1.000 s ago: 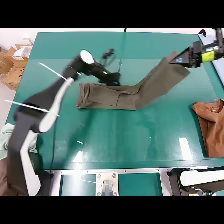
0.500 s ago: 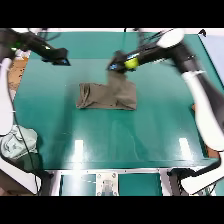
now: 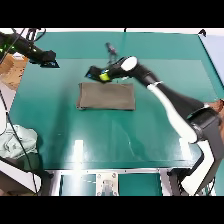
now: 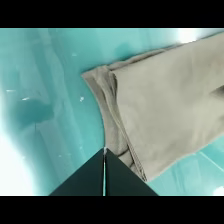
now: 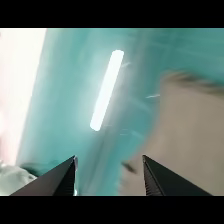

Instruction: Fold the shirts.

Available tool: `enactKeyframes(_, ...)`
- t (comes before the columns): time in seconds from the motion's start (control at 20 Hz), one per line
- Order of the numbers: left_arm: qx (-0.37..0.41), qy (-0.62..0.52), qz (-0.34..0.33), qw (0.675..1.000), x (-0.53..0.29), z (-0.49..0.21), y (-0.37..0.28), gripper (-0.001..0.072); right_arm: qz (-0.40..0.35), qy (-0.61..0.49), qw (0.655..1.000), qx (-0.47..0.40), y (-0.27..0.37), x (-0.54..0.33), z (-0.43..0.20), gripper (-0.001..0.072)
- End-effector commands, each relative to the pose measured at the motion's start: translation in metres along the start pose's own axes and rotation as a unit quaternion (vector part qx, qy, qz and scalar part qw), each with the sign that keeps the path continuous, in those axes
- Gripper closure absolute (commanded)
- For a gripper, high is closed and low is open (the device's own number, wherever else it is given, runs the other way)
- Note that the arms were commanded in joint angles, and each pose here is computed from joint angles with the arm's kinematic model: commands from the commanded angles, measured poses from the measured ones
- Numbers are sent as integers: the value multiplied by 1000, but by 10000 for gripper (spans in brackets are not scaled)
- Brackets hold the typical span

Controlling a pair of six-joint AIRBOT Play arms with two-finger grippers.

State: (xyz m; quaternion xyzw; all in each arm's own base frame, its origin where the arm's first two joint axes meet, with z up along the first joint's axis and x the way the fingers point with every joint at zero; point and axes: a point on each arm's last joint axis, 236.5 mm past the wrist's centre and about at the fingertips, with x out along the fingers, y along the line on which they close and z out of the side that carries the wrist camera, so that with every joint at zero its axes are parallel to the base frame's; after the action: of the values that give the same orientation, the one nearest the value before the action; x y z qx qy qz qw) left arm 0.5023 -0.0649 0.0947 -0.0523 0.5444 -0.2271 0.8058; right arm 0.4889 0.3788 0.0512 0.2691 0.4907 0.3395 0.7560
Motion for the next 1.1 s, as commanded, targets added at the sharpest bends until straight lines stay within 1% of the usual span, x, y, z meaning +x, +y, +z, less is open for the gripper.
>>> enactKeyframes(0.0,3,0,8,1000,0,0,5,683,-72,64,995,24,-78,-84,4,245)
enactKeyframes(0.1,3,2,14,1000,0,-1,7,683,-119,84,987,64,-133,-126,3,245)
enactKeyframes(0.2,3,5,21,1000,0,-3,11,683,-139,85,980,111,-176,-151,-1,244)
enactKeyframes(0.35,-1,5,22,1000,0,-2,11,683,-155,86,968,178,-230,-159,-26,241)
enactKeyframes(0.45,-1,4,22,1000,0,-2,11,683,-152,94,964,197,-248,-144,-51,241)
enactKeyframes(0.55,-1,4,22,1000,0,-2,11,683,-114,89,968,205,-244,-116,-66,240)
enactKeyframes(0.7,-1,5,22,1000,0,-2,11,683,-51,93,971,214,-222,-75,-77,241)
enactKeyframes(0.8,-1,5,22,1000,0,-3,11,683,-32,96,969,224,-209,-49,-82,244)
enactKeyframes(0.85,-1,6,22,1000,0,-3,11,683,-27,95,970,224,-202,-39,-83,261)
enactKeyframes(0.95,-1,12,20,1000,0,-6,10,683,4,91,975,202,-179,-33,-75,577)
enactKeyframes(1.0,-1,13,20,1000,0,-7,10,683,18,88,978,190,-166,-37,-65,608)
enactKeyframes(1.05,-1,14,19,1000,0,-7,10,683,27,79,982,169,-152,-46,-50,680)
